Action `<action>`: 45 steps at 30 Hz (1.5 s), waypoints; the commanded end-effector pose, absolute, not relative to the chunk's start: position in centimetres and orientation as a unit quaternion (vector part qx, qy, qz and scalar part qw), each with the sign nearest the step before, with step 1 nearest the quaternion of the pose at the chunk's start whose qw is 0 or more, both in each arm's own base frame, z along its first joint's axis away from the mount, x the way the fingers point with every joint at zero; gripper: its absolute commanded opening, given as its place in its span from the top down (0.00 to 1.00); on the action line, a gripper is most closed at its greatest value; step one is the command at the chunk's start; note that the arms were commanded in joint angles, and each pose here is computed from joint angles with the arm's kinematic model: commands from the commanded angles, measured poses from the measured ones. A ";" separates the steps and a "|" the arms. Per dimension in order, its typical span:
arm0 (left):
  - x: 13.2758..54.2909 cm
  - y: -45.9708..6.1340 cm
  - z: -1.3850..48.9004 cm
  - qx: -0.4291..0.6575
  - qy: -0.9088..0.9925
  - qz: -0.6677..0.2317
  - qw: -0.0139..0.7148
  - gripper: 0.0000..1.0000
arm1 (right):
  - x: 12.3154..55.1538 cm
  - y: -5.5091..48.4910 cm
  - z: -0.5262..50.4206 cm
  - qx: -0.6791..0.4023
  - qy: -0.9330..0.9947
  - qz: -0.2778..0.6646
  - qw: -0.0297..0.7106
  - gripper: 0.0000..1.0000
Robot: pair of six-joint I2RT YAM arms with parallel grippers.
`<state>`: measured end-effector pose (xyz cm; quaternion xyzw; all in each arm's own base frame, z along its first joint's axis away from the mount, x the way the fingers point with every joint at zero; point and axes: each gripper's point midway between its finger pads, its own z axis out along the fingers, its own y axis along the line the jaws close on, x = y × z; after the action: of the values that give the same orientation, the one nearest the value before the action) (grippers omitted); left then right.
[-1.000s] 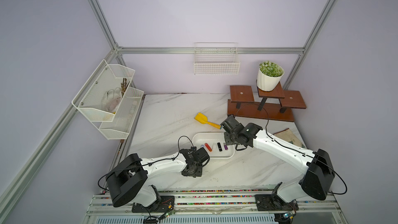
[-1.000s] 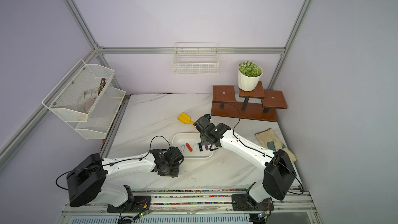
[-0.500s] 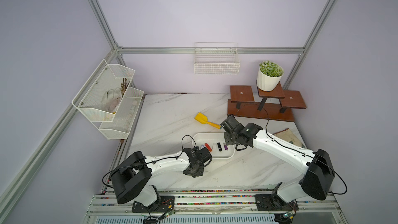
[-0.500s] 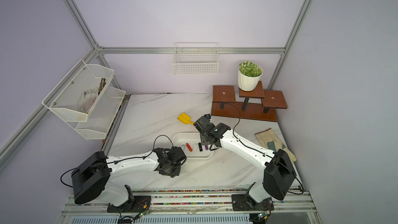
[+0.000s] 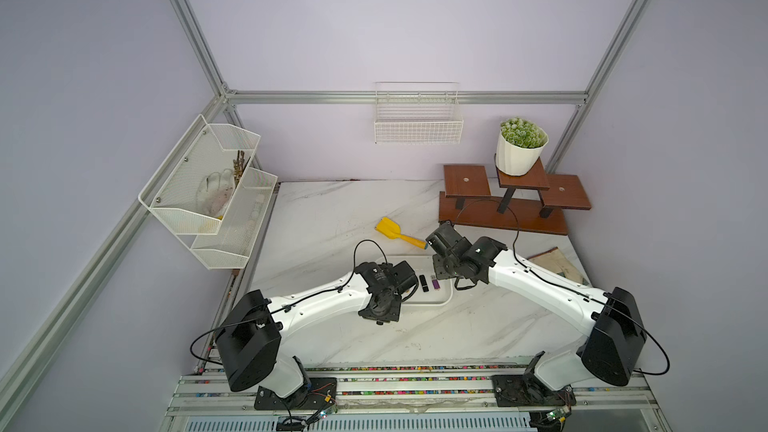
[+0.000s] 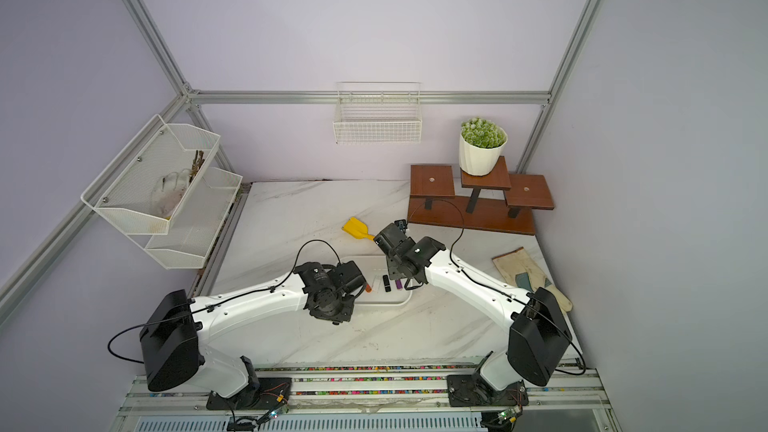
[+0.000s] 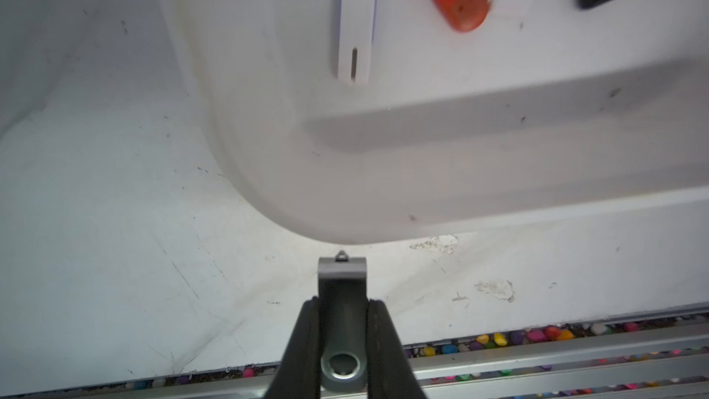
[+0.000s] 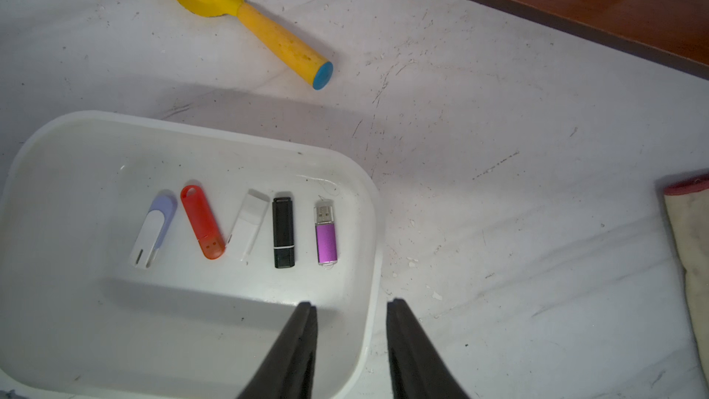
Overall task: Put the usb flash drive into the storage box
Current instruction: Pick up the USB flash from the center of the board, then place the USB flash in the storage box.
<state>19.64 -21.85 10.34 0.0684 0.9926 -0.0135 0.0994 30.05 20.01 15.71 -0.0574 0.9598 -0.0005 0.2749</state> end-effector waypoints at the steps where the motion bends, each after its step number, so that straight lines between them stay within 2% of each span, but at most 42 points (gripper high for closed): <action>1: 22.2 -20.7 14.4 0.087 0.988 -0.009 0.127 1.00 | 31.0 19.4 17.6 -0.049 0.954 0.002 0.297 0.64; 8: 29.1 -22.7 15.7 0.093 0.984 -0.014 0.153 1.00 | 32.1 17.9 18.4 -0.032 0.952 0.001 0.304 0.64; 13: 31.1 -25.6 14.1 0.114 0.982 -0.035 0.148 1.00 | 32.4 16.8 19.0 -0.022 0.951 -0.001 0.309 0.64; 21: 31.4 -25.1 11.7 0.134 0.982 -0.010 0.132 1.00 | 32.8 16.2 18.9 -0.020 0.952 -0.001 0.304 0.64; 34: 29.0 -22.5 6.4 0.100 0.990 0.023 0.092 1.00 | 32.8 16.1 18.7 -0.020 0.954 0.004 0.300 0.65; 45: 29.8 -22.1 4.4 0.085 0.989 0.041 0.111 1.00 | 32.6 16.0 18.8 -0.019 0.954 0.005 0.300 0.64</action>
<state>28.51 -22.03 4.31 0.1012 0.9907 0.0381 0.0824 32.46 16.22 17.64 -0.0222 0.9570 -0.0022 0.2892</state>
